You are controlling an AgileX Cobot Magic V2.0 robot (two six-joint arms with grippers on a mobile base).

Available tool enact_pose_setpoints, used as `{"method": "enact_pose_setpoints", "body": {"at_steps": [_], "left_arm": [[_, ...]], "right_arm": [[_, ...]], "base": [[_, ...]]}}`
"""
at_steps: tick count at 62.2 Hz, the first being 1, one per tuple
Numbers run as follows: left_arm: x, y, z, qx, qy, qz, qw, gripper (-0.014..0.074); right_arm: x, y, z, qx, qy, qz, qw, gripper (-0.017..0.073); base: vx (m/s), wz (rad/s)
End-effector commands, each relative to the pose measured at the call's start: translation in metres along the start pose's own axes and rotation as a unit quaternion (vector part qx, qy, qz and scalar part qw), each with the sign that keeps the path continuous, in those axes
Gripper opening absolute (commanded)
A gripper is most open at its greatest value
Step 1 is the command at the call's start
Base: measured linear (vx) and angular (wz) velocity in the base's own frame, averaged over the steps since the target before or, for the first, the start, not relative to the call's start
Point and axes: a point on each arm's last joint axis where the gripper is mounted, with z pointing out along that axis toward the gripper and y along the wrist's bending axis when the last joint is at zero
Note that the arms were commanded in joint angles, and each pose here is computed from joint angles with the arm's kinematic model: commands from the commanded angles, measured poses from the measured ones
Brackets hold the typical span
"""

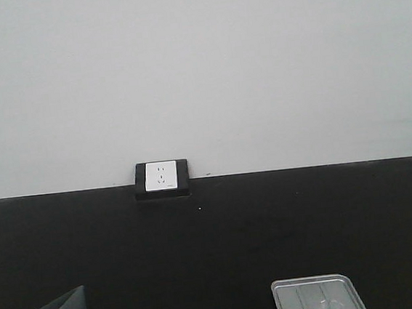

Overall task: Wipe beaker with gray cloth and return to tray
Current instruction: 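Approach the counter, stopping before the cloth and silver tray, then lower the left gripper onto the gray cloth and pinch it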

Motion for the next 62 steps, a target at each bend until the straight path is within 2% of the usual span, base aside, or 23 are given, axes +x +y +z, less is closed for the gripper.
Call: {"method": "enact_pose_setpoints", "body": {"at_steps": [1, 33, 44, 48, 53, 57, 62], "left_arm": [[0.002, 0.0, 0.0, 0.004, -0.032, -0.005, 0.999, -0.0003], [0.002, 0.0, 0.0, 0.004, -0.032, -0.006, 0.999, -0.0003], [-0.002, 0.0, 0.0, 0.006, -0.056, -0.006, 0.998, -0.0003], [-0.004, -0.001, -0.001, 0.007, -0.063, -0.009, 0.998, -0.0003], [-0.01, -0.001, -0.002, 0.011, -0.09, -0.022, 0.996, -0.0003], [-0.024, -0.002, -0.004, 0.016, -0.132, -0.022, 0.991, -0.0003], [-0.051, -0.005, -0.012, 0.021, -0.182, -0.022, 0.983, -0.0001]], "right_arm": [[-0.007, 0.001, -0.001, -0.004, -0.046, -0.009, 0.999, -0.0011], [-0.008, 0.001, -0.001, -0.005, -0.053, -0.008, 0.999, -0.0011], [-0.017, 0.002, -0.002, -0.01, -0.102, -0.007, 0.995, -0.0011], [-0.025, 0.003, -0.004, -0.015, -0.147, -0.007, 0.989, -0.0011], [-0.035, 0.004, -0.008, -0.021, -0.202, -0.007, 0.979, -0.0011], [-0.047, 0.004, -0.013, -0.023, -0.238, -0.003, 0.971, -0.0011], [-0.066, 0.002, -0.019, -0.019, -0.245, 0.001, 0.969, -0.0011]], "base": [[0.07, 0.03], [0.03, 0.01], [0.0, 0.0], [0.0, 0.0], [0.0, 0.0], [0.0, 0.0], [0.0, 0.0]]}}
